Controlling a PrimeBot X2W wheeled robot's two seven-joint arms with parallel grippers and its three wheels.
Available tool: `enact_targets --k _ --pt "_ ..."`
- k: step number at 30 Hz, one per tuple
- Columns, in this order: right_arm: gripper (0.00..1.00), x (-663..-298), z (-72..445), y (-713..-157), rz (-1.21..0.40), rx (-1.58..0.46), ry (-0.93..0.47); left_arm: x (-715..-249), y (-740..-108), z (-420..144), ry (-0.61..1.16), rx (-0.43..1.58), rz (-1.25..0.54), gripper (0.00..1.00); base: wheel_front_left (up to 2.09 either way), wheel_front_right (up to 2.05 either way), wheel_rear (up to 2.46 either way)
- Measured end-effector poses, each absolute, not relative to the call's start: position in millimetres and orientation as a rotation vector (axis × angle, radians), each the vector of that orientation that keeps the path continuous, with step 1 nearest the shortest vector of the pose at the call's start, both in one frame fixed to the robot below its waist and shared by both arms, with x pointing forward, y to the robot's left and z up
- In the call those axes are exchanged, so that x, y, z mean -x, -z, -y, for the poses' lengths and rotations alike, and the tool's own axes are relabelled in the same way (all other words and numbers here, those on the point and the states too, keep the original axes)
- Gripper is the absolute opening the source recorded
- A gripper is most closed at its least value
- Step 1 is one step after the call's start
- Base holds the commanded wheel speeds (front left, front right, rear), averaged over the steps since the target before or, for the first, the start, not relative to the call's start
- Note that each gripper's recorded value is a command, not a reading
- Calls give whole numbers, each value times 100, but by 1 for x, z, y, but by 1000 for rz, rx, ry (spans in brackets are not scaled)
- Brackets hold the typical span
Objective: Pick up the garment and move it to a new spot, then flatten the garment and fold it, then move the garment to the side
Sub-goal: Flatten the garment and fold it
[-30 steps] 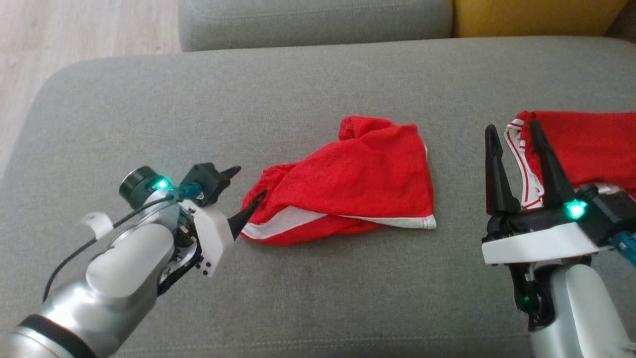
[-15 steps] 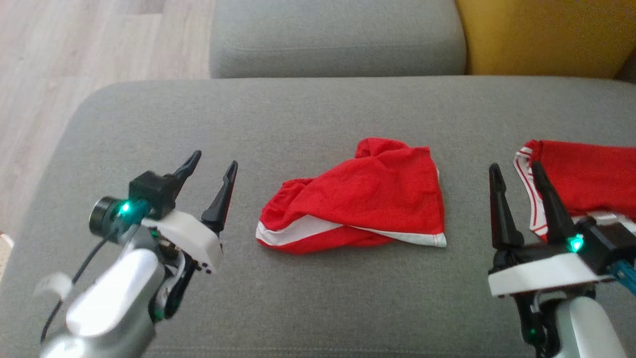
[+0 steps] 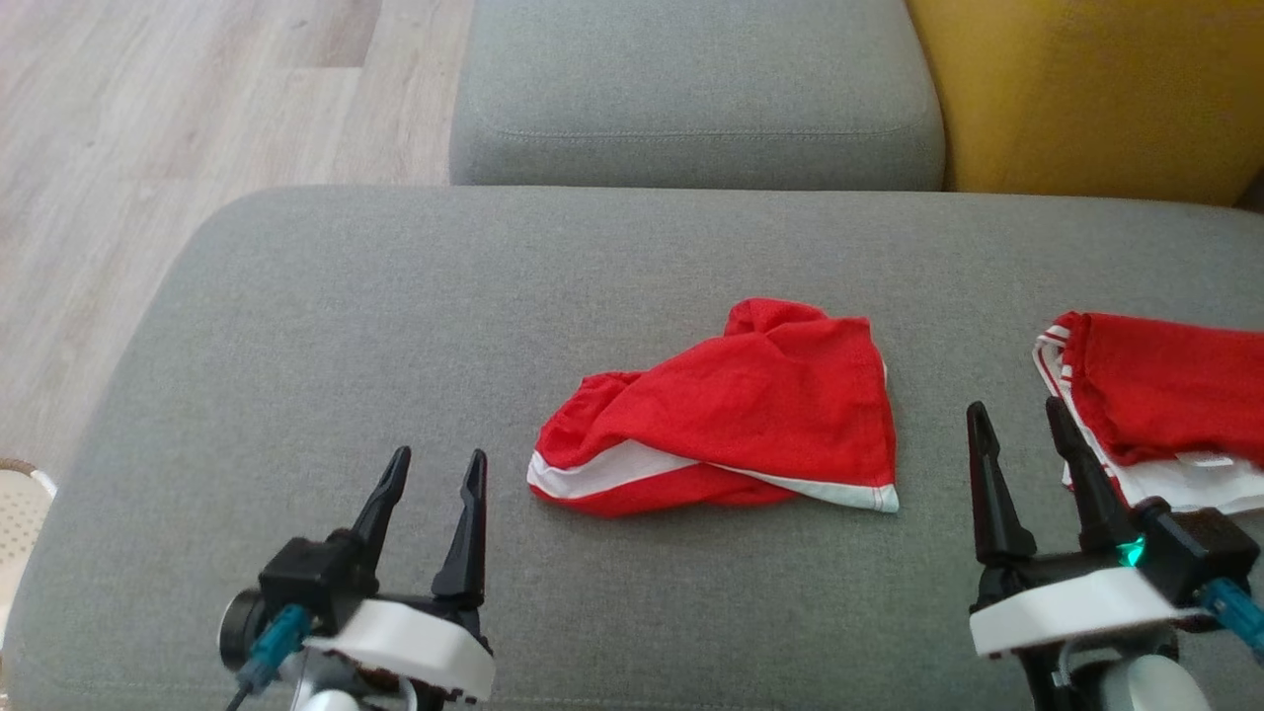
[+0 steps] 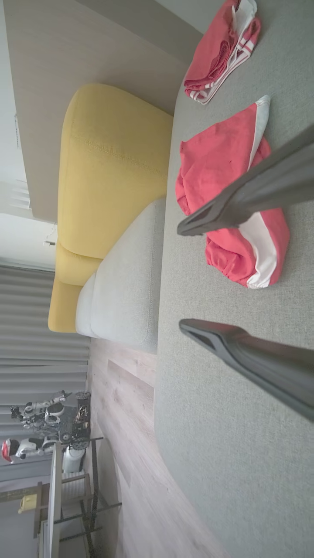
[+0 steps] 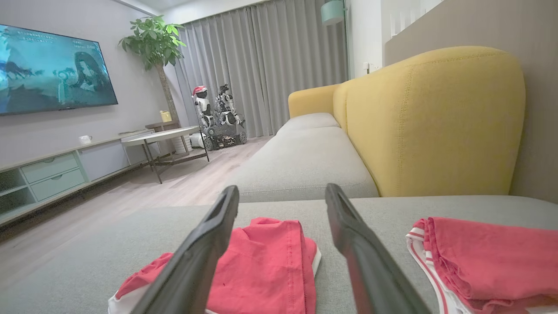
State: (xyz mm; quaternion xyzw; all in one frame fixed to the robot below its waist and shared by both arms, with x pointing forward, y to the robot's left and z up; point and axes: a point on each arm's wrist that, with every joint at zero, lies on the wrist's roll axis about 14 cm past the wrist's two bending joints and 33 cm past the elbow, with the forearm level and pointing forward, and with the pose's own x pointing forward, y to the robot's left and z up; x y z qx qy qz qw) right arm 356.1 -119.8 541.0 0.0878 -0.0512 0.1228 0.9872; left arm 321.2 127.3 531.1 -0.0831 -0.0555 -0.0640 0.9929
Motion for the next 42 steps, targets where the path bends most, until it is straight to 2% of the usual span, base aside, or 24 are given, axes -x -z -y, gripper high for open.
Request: enact_targets --k 6,11,20,28,39,40,41,42 --pt "100 -356 121 -537 90 -175 -240 -325 -510 -123 159 159 55 100 0 0 0" --pt "100 -357 123 -532 70 -175 -234 -328 -454 -122 185 92 -129 100 0 0 0" --pt "100 -356 139 -520 28 -163 -181 -367 -420 -105 283 -5 -299 100 0 0 0" --pt "100 -365 151 -519 25 -161 -143 -384 -398 -89 372 -91 -376 100 0 0 0" --pt "100 -365 159 -511 2 -160 -117 -396 -387 -83 393 -117 -404 100 0 0 0" --pt "100 -365 160 -511 3 -160 -116 -396 -386 -84 391 -121 -409 88 0 0 0" --pt "100 -365 160 -511 4 -160 -116 -397 -385 -85 390 -124 -413 42 0 0 0" --pt "100 -366 160 -511 5 -160 -116 -397 -384 -85 390 -125 -416 5 0 0 0"
